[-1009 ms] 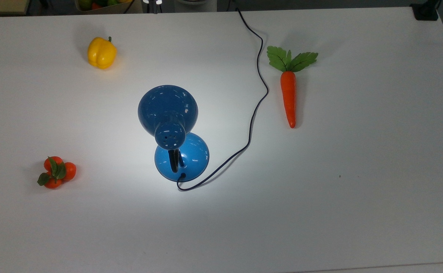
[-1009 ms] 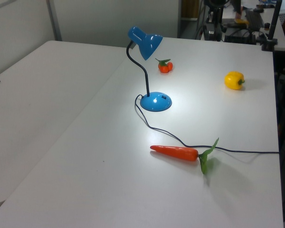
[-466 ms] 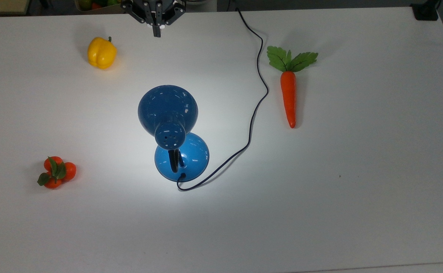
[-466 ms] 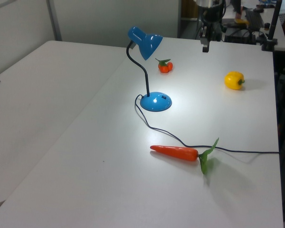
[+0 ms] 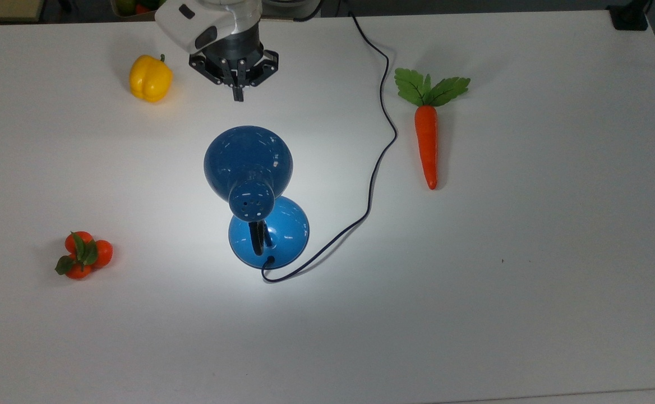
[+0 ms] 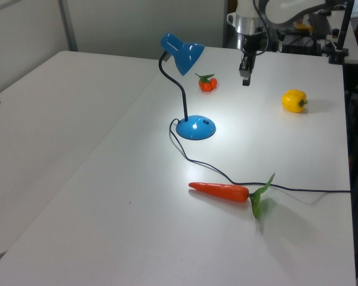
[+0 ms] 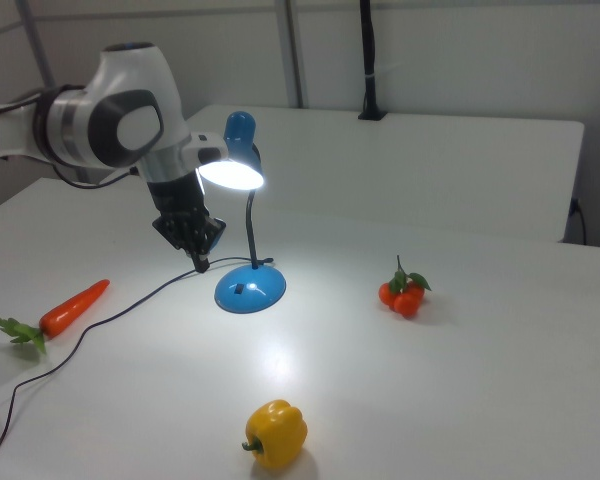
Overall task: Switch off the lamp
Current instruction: 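Move the gripper over the blue lamp's shade toward its switch, then lower the gripper onto the lamp's switch and press it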
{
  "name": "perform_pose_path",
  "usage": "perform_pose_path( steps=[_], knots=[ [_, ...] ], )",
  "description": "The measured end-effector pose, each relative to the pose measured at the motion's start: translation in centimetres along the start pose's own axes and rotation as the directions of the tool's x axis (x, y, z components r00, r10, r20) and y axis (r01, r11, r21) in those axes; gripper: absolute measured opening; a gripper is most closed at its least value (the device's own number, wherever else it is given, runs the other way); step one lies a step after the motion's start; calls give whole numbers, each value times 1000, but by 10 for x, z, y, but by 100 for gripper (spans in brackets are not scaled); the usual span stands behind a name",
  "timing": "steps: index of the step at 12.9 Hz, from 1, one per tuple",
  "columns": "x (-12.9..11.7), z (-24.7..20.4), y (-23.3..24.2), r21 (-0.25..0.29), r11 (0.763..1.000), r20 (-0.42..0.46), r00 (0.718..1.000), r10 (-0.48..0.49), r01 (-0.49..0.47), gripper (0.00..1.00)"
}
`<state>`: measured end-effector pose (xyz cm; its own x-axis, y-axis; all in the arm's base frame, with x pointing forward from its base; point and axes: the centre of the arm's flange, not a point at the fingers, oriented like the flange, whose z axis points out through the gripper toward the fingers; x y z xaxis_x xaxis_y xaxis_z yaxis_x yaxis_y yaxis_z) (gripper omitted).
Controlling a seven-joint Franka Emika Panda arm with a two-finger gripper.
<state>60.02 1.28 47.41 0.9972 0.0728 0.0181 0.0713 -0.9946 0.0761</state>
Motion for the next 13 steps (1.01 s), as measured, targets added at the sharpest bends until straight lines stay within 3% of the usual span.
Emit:
perform_pose_path(
  steps=[8,13],
  knots=[
    [44,105,-14,17,1000,-178,984,11,-8,1],
    [58,130,-26,31,999,-274,962,21,-13,1]
  ],
)
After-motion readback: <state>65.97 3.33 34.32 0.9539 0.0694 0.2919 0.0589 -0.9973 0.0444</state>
